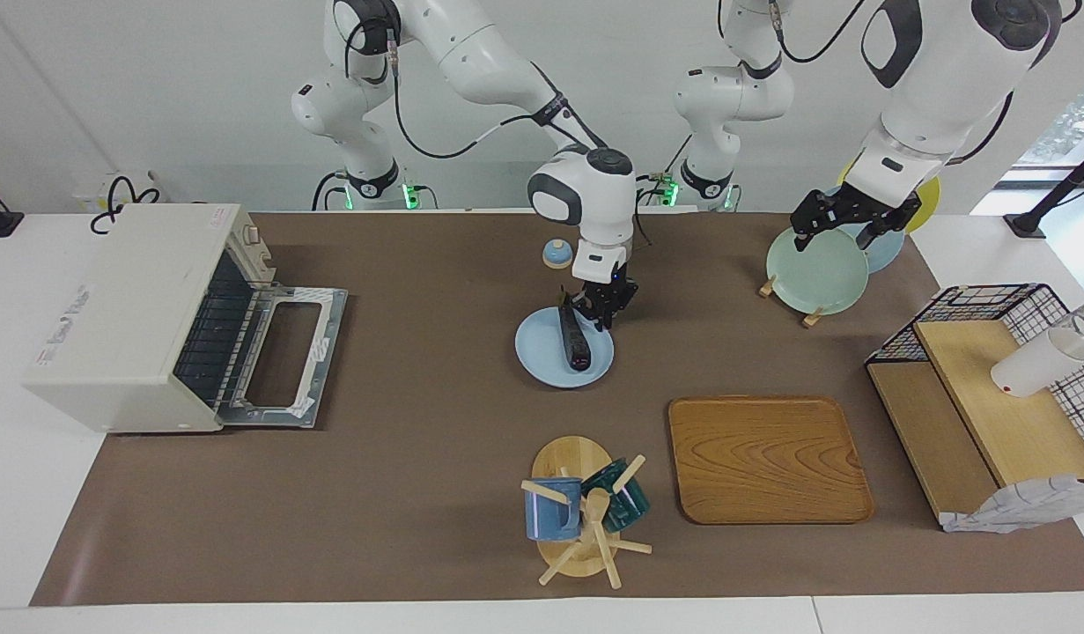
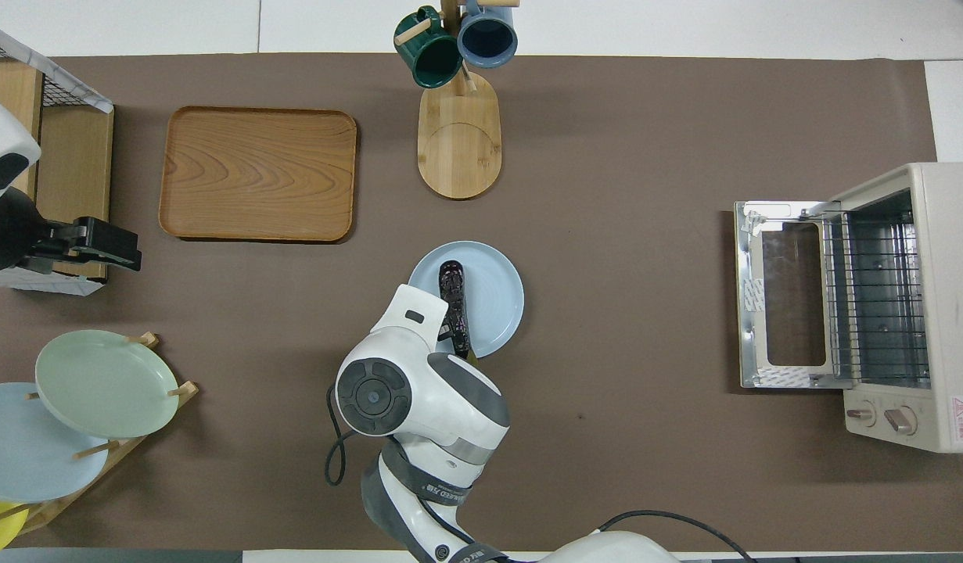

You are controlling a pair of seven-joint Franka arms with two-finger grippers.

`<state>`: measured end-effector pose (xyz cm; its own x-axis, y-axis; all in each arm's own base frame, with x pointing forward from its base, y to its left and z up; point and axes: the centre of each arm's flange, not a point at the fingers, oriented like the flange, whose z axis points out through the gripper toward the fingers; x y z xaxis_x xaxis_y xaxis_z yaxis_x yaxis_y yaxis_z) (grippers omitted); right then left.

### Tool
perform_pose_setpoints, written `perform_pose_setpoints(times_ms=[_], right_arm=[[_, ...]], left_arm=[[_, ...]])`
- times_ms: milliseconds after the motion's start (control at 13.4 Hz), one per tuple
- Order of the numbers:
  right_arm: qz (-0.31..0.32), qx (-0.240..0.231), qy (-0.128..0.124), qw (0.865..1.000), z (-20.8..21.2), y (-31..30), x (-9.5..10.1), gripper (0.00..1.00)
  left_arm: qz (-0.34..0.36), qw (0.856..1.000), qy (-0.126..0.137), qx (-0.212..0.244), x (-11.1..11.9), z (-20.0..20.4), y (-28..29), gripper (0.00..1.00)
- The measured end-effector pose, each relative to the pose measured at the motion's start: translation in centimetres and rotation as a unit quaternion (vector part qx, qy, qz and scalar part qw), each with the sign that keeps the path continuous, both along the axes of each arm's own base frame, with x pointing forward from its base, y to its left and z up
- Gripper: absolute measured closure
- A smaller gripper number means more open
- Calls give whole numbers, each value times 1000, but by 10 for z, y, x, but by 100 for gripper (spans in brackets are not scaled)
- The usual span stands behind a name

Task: Put eggplant into oven
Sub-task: 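Grasp the eggplant on the blue plate with the right gripper and lift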

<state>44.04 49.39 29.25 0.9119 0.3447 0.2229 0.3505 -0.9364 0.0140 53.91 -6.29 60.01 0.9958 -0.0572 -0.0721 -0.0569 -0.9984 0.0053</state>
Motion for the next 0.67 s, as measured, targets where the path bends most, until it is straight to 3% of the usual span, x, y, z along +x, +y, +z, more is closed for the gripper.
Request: perform_pose_setpoints(times_ms=[75,149,447,671], right_arm=[[2,2,-3,1000,1,-1,0,87],[9,1,-6,1000,5,-2,0,96],[29,-8,-6,1000,8,-4,-1,97],[40,-102,4,994,34,-7,8,97]], left_arm=[[0,1000,0,0,0,0,0,0],[0,1000,0,-1,0,0,0,0],[0,1000,1,-8,0,0,-2,0],[0,1000,1,-9,0,0,-2,0]])
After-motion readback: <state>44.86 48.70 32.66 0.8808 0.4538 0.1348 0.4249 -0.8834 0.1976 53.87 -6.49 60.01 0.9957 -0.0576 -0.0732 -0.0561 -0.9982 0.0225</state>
